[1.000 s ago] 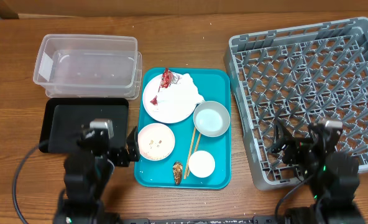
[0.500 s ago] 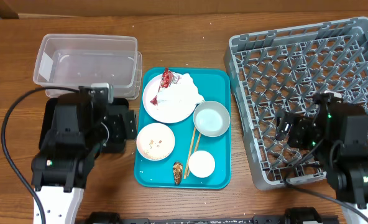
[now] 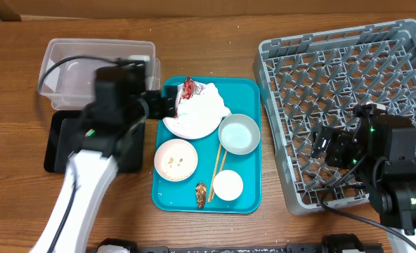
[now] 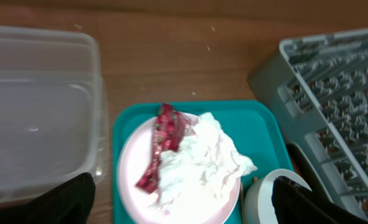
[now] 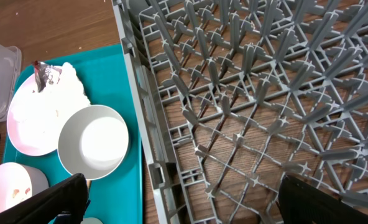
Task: Sort waste into correct bins and load items into the dishwasher
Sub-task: 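Grasp the red wrapper and tissue on the white plate with left gripper, then carry the wrapper and tissue left and drop into the clear bin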
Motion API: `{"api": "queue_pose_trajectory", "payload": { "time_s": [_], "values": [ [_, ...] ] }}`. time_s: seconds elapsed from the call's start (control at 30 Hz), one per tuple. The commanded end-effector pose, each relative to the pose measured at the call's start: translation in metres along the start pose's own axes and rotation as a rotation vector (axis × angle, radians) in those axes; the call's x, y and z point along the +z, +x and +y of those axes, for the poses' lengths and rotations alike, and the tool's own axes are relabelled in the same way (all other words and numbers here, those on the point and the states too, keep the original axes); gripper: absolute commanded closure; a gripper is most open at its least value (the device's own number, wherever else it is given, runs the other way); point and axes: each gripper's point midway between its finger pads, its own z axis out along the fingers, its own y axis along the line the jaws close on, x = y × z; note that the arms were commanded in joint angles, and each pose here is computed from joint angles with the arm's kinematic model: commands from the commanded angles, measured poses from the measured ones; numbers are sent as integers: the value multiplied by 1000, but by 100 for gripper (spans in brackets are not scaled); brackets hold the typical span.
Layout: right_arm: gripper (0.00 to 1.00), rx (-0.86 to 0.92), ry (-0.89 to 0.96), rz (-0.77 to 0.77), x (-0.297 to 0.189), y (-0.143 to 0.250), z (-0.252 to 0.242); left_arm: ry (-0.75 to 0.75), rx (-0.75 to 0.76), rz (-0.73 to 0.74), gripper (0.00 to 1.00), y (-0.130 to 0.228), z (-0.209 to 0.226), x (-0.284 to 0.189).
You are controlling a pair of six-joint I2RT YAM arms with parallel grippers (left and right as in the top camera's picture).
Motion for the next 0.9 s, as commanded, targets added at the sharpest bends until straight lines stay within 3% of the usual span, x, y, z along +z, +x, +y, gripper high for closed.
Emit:
{"api": "queue_pose_trajectory", "payload": {
  "time_s": [0.0,0.13,0.27,0.53,0.6,0.63,0.7,0.73,0.87],
  "values": [
    [0,-6,-13,-31,-9,-9,4,57,26,83,7,20,-19,46],
    [0,-6,-12,-28,-8,-8,4,82,57,150,8,48,-32,94],
    [0,-5,-10,-20,-8,-6,3,-3,79,204,11,74,-21,126],
    [0,-5,-9,-18,-8,-6,3,-149,106,347,22,127,6,152],
    [0,-5,-9,-17,-8,-6,3,-156,106,374,34,135,9,152],
    [0,-5,-9,-17,-8,-5,3,-159,105,384,47,137,9,151],
    [0,-5,-9,-17,-8,-5,3,-161,105,395,86,139,10,150],
    [0,-5,-9,-17,-8,-5,3,-161,105,395,96,138,10,149],
    [0,-5,-8,-15,-8,-5,3,-154,105,360,96,119,3,138]
  ]
}}
